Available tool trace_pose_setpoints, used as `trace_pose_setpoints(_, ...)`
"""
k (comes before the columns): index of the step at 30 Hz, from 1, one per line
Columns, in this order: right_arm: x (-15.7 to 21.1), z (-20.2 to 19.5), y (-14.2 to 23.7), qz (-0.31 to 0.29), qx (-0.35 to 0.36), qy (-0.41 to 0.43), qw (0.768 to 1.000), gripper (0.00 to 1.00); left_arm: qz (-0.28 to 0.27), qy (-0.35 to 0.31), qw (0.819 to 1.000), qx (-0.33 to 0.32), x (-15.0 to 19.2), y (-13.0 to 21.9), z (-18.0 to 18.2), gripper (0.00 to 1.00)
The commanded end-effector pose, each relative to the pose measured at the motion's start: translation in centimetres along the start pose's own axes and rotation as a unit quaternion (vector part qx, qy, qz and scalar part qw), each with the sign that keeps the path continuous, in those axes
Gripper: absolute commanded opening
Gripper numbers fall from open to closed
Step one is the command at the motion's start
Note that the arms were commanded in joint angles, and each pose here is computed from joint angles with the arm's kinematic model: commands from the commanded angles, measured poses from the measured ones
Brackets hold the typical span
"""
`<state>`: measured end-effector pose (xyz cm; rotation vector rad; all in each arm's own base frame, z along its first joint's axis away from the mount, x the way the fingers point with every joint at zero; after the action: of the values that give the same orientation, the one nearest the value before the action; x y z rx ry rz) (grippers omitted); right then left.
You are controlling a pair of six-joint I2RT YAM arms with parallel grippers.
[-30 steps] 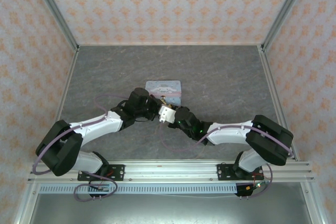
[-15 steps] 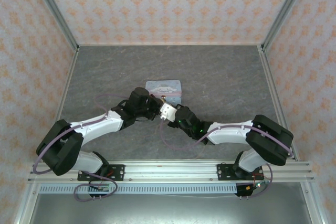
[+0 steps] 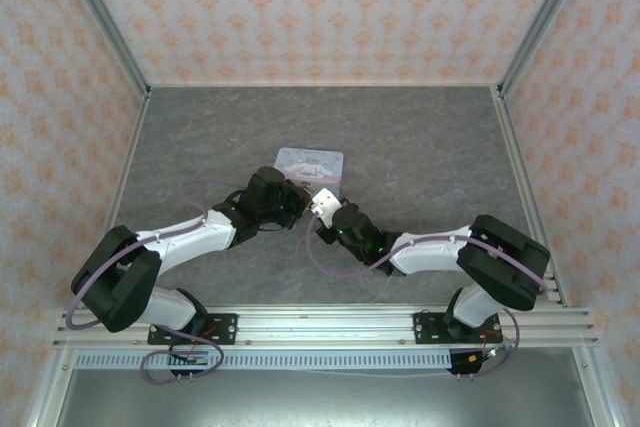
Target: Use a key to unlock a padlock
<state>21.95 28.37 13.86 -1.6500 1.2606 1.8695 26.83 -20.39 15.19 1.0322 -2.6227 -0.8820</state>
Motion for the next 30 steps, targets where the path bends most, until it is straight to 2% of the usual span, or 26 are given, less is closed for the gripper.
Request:
trace_pose_setpoints(1, -0.9, 0.4, -0.4, -0.031, -0.019, -0.058, 0.998, 0.00, 0.037, -0.005, 0.999, 0.026, 1.2, -0.2, -1.4, 0.00)
trace_pose_setpoints(8, 0.7, 0.5, -0.7, -0.002, -0.021, -0.072, 0.997, 0.00, 0.037, -0.005, 0.999, 0.013, 1.3, -1.1, -0.3, 0.00)
trace_pose_setpoints(15, 2.8, 1.0, -1.3, 0.026, -0.035, -0.134, 0.990, 0.00, 0.047, -0.010, 0.999, 0.008, 1.7, -2.8, 1.0, 0.00)
trace_pose_setpoints(25, 5.5, 0.9, -1.8, 0.039, -0.030, -0.183, 0.982, 0.00, 0.053, -0.004, 0.999, -0.003, 2.0, -4.5, 2.9, 0.00)
trace_pose_setpoints(26, 5.6, 0.9, -1.7, 0.038, -0.029, -0.185, 0.981, 0.00, 0.053, -0.006, 0.999, -0.005, 1.9, -4.5, 3.0, 0.01)
trace_pose_setpoints(30, 5.8, 0.8, -1.9, 0.040, -0.031, -0.200, 0.979, 0.00, 0.047, -0.017, 0.999, -0.013, 1.8, -4.2, 3.0, 0.23)
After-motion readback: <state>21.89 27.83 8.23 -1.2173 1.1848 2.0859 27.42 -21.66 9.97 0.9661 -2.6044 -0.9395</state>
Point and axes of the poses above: each hand's point on the last joint's axis, 136 mm out from that joint toward the fingers, its own y axis back along the fingers, its own z axis along the line the jaws close on, x = y × z, the point moved 7 cm from there along y, back along the fingers, and after that the axes turned 7 degrees about -y, right-handed, at the moved point
